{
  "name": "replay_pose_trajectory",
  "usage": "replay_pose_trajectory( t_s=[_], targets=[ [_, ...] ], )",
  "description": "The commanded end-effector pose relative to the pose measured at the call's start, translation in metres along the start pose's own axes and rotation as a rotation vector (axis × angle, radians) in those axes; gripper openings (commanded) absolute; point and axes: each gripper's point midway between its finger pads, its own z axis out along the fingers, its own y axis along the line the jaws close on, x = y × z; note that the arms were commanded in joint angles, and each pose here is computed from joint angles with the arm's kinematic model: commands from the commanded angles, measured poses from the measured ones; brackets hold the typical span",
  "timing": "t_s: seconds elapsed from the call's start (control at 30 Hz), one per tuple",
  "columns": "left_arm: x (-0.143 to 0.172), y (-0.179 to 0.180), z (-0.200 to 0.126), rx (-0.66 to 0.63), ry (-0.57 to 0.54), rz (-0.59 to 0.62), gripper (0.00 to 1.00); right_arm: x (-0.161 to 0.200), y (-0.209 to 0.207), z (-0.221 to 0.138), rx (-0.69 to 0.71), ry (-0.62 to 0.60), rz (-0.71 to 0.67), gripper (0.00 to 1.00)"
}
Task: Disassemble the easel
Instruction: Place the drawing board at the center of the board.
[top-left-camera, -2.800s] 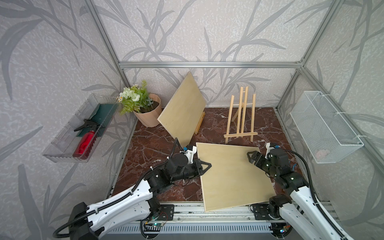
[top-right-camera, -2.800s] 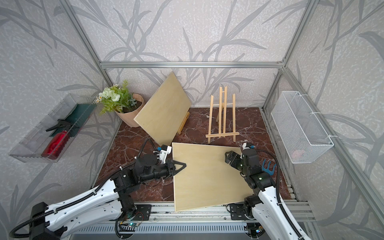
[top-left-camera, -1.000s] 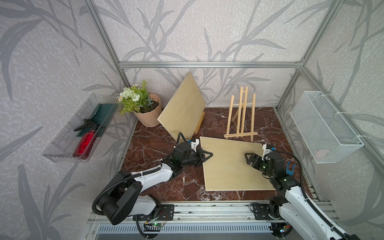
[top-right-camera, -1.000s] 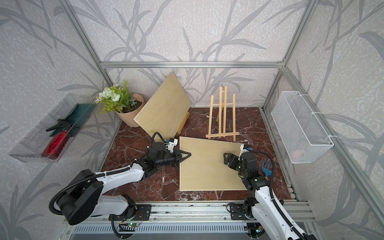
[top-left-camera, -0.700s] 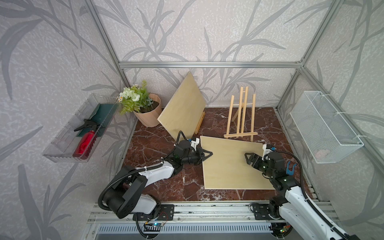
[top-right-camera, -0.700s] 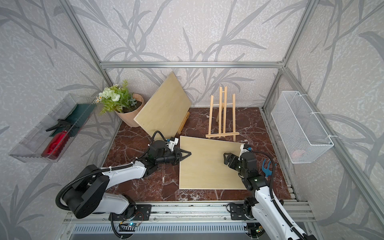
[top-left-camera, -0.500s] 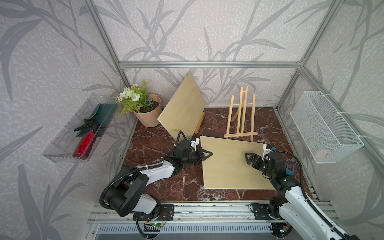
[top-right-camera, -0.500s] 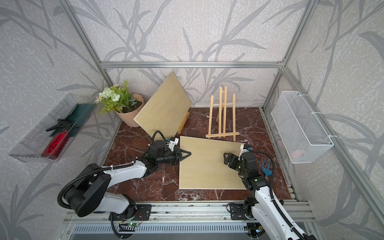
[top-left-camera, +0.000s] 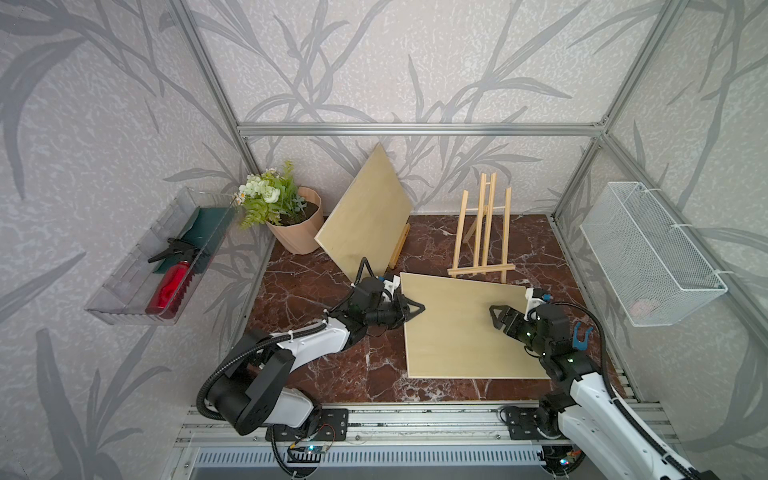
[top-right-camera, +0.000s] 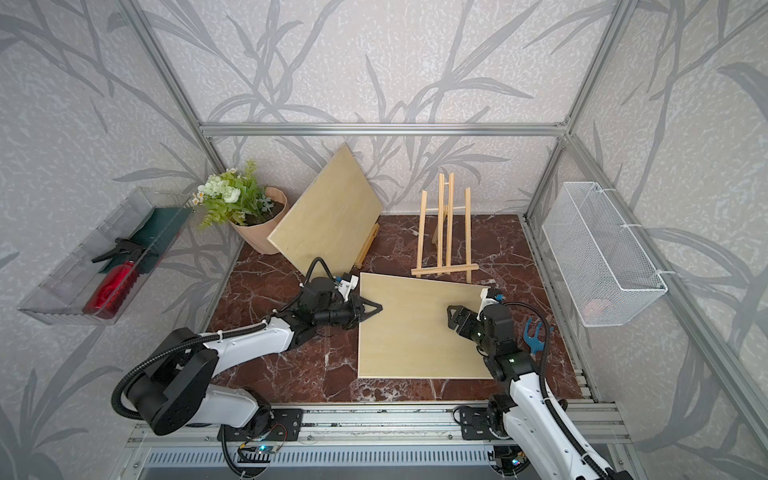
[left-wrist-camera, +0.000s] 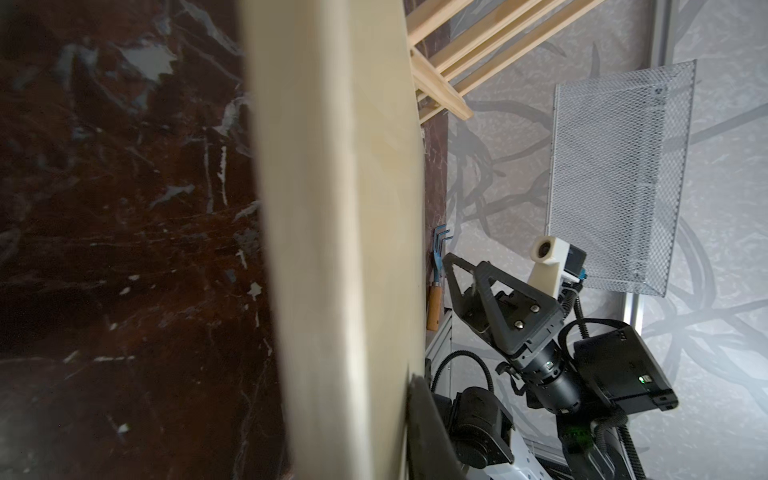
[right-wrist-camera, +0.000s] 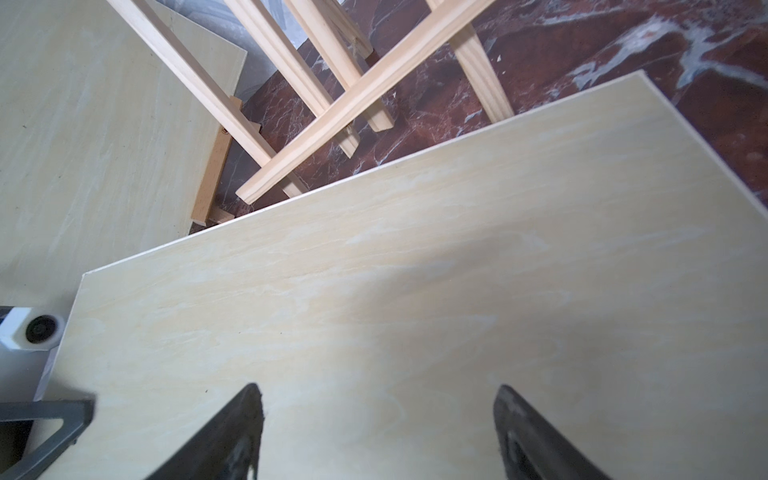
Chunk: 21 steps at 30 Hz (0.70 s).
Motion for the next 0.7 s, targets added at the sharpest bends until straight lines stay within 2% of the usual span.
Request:
replay_pose_trajectory(
  t_s=[0.0,0.37,0.67],
  targets=[
    [0.012,0.070,-0.008,-0.293,0.011,0.062,0.20,-0.001,-0.003,0.001,0.001,-0.014,-0.008,0.86],
    [0.001,0.069,-0.013,-0.323,-0.043,0.055,0.35,0.000,-0.002,0.001,-0.002,-0.010,-0.008,0.86],
    [-0.012,0.064,-0.014,-0.332,-0.087,0.051,0.39,0.001,-0.003,0.002,0.001,-0.006,-0.007,0.86]
  ],
)
